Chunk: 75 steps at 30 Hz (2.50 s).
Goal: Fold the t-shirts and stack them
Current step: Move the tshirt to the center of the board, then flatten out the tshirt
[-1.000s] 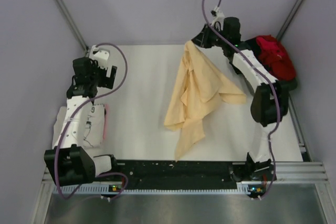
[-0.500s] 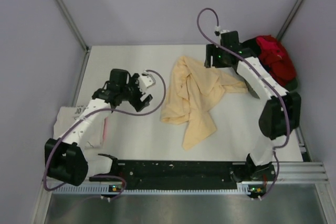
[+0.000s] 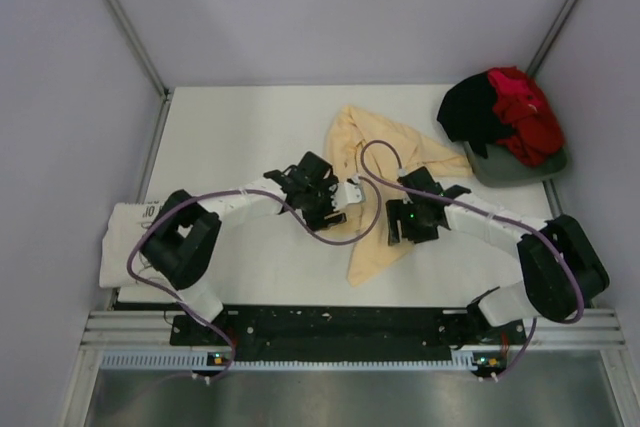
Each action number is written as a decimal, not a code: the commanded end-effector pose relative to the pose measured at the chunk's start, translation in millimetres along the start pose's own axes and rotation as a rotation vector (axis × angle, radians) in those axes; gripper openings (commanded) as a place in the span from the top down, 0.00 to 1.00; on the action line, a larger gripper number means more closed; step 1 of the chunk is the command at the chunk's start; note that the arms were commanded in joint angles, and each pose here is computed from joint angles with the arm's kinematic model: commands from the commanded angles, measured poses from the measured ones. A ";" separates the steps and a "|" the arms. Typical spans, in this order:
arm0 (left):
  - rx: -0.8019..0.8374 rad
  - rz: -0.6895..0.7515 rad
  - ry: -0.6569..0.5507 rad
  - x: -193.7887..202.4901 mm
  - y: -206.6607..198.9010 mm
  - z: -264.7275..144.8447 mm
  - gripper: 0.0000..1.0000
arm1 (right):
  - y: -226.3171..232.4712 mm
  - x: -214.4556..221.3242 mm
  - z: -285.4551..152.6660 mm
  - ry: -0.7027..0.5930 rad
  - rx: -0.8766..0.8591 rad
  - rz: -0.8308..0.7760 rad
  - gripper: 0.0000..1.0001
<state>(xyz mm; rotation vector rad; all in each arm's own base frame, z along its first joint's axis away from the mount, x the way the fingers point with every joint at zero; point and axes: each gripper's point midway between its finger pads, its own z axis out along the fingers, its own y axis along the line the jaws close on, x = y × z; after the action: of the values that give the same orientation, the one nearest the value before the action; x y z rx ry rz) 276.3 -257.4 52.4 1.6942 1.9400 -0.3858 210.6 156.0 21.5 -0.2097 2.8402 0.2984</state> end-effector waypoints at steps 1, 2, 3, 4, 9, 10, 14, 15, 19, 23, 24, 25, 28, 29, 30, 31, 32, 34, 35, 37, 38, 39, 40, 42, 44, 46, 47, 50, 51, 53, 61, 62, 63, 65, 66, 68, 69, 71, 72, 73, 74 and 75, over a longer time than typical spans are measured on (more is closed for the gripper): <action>-0.215 -0.053 0.026 -12.1 52.5 5.0 0.36 | 19.5 -31.1 -3.8 -0.156 -0.093 0.076 0.33; -0.246 -0.059 0.028 -11.2 58.0 3.6 0.47 | 23.5 -29.3 -0.7 -0.153 -0.121 0.076 0.34; -0.260 -0.059 0.028 -10.2 59.3 2.5 0.56 | 27.0 -27.4 2.8 -0.151 -0.146 0.078 0.38; -0.257 -0.058 0.021 -10.6 57.7 1.4 0.61 | 31.7 -27.0 5.9 -0.148 -0.174 0.081 0.42; -0.243 -0.088 0.034 -5.4 49.1 -13.8 1.00 | 37.0 -36.0 2.3 -0.181 -0.202 0.076 0.99; -0.249 -0.109 0.037 -2.4 50.0 -20.7 1.00 | 35.3 -43.2 -5.8 -0.212 -0.197 0.070 1.00; -0.222 -0.303 -0.040 7.6 62.1 -73.0 1.00 | 6.3 -85.0 -71.4 -0.393 -0.126 0.077 1.00; -0.209 -0.357 -0.074 10.2 65.4 -91.0 1.00 | -0.2 -99.2 -94.7 -0.460 -0.101 0.060 1.00; -0.160 -0.412 -0.152 18.9 54.3 -140.5 1.00 | -16.4 -147.6 -203.8 -0.749 0.006 -0.040 1.00; -0.149 -0.364 -0.159 29.6 21.6 -165.9 1.00 | -21.6 -182.2 -270.5 -0.905 0.083 -0.116 1.00; -0.138 -0.354 -0.166 28.8 14.0 -172.1 1.00 | -22.3 -191.0 -281.4 -0.926 0.095 -0.132 1.00; -0.113 -0.369 -0.154 31.5 4.7 -176.7 1.00 | -23.3 -199.7 -288.2 -0.938 0.111 -0.146 1.00; -0.099 -0.402 -0.153 30.0 -6.0 -193.2 1.00 | -16.8 -225.6 -312.3 -0.983 0.120 -0.219 1.00; -0.101 -0.403 -0.158 26.4 -6.9 -199.7 1.00 | -11.7 -236.0 -318.5 -0.994 0.110 -0.235 1.00; -0.102 -0.403 -0.163 22.3 -9.0 -207.9 1.00 | -1.4 -244.3 -325.3 -1.008 0.069 -0.261 1.00; -0.114 -0.393 -0.177 14.3 -8.1 -220.5 1.00 | 11.4 -253.9 -334.5 -1.026 0.014 -0.281 1.00; -0.154 -0.383 -0.201 5.1 -2.1 -238.0 1.00 | 27.0 -261.6 -342.4 -1.041 -0.058 -0.303 1.00; -0.289 -0.380 -0.246 -11.7 19.8 -279.8 1.00 | 58.7 -279.7 -373.1 -1.096 -0.203 -0.319 1.00; -0.389 -0.387 -0.258 -16.7 34.8 -304.3 1.00 | 71.6 -293.5 -377.1 -1.101 -0.258 -0.332 1.00; -0.617 -0.375 -0.328 -38.2 65.7 -365.6 1.00 | 99.9 -313.0 -404.4 -1.153 -0.360 -0.366 1.00; -0.720 -0.375 -0.362 -47.2 78.5 -393.8 1.00 | 114.2 -322.3 -420.1 -1.189 -0.407 -0.389 1.00; -0.821 -0.386 -0.400 -56.8 87.9 -424.8 1.00 | 130.5 -325.3 -450.0 -1.252 -0.469 -0.419 1.00; -0.906 -0.397 -0.430 -63.1 94.7 -450.7 1.00 | 143.6 -329.3 -459.3 -1.268 -0.533 -0.443 1.00; -1.048 -0.396 -0.516 -81.1 99.0 -502.7 1.00 | 165.5 -328.1 -481.8 -1.302 -0.667 -0.475 1.00; -1.108 -0.380 -0.574 -94.9 94.6 -532.8 1.00 | 172.3 -330.0 -490.8 -1.330 -0.725 -0.475 1.00; -1.072 -0.347 -0.601 -105.2 85.7 -536.1 1.00 | 170.9 -332.0 -484.0 -1.342 -0.710 -0.485 1.00; -1.022 -0.336 -0.610 -109.1 80.8 -528.4 1.00 | 166.5 -334.1 -473.7 -1.336 -0.685 -0.484 1.00; -0.702 -0.261 -0.591 -114.1 58.8 -461.1 1.00 | 154.4 -338.3 -434.7 -1.282 -0.625 -0.483 1.00; -0.578 -0.236 -0.606 -117.3 46.8 -438.7 1.00 | 149.7 -340.1 -416.2 -1.244 -0.614 -0.478 1.00; -0.319 -0.199 -0.646 -122.7 17.3 -394.2 1.00 | 135.4 -345.4 -381.5 -1.177 -0.586 -0.451 1.00; 0.221 -0.047 -0.431 -117.7 -75.8 -235.7 1.00 | 54.4 -361.2 -220.6 -0.889 -0.369 -0.315 1.00; 0.240 -0.020 -0.392 -116.3 -84.9 -216.5 0.96 | 42.1 -361.3 -203.6 -0.858 -0.336 -0.290 1.00; 0.274 0.037 -0.376 -121.2 -100.5 -201.0 0.89 | 27.4 -361.2 -185.7 -0.827 -0.295 -0.260 1.00; 0.355 0.132 -0.329 -124.0 -133.1 -173.0 0.71 | -8.1 -363.8 -160.4 -0.785 -0.215 -0.186 1.00; 0.404 0.188 -0.322 -127.5 -150.6 -166.5 0.59 | -22.0 -365.6 -152.3 -0.773 -0.178 -0.154 1.00; 0.431 0.256 -0.289 -132.3 -165.9 -153.9 0.41 | -48.7 -372.1 -137.7 -0.757 -0.098 -0.107 1.00; 0.419 0.259 -0.283 -134.5 -163.0 -152.2 0.36 | -60.6 -375.9 -133.3 -0.751 -0.051 -0.088 0.92; 0.295 0.225 -0.231 -136.9 -135.3 -148.3 0.33 | -84.2 -383.2 -121.4 -0.719 0.032 -0.041 0.63; 0.232 0.209 -0.210 -134.2 -118.6 -147.4 0.32 | -96.0 -387.2 -113.6 -0.691 0.069 -0.013 0.47; 0.155 0.180 -0.188 -129.2 -98.7 -147.1 0.30 | -108.0 -385.7 -104.0 -0.644 0.106 0.015 0.39; 0.089 0.142 -0.180 -122.8 -76.6 -149.4 0.28 | -117.3 -386.4 -105.5 -0.617 0.130 0.041 0.37; 0.048 0.109 -0.170 -111.8 -57.1 -151.5 0.27 | -125.8 -384.6 -102.8 -0.585 0.151 0.066 0.36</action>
<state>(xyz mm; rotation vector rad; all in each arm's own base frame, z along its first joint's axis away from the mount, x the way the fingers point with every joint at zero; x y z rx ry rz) 119.5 -302.1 212.7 1.9546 1.6601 -0.8050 556.4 95.1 192.3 -0.1134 2.2411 0.3081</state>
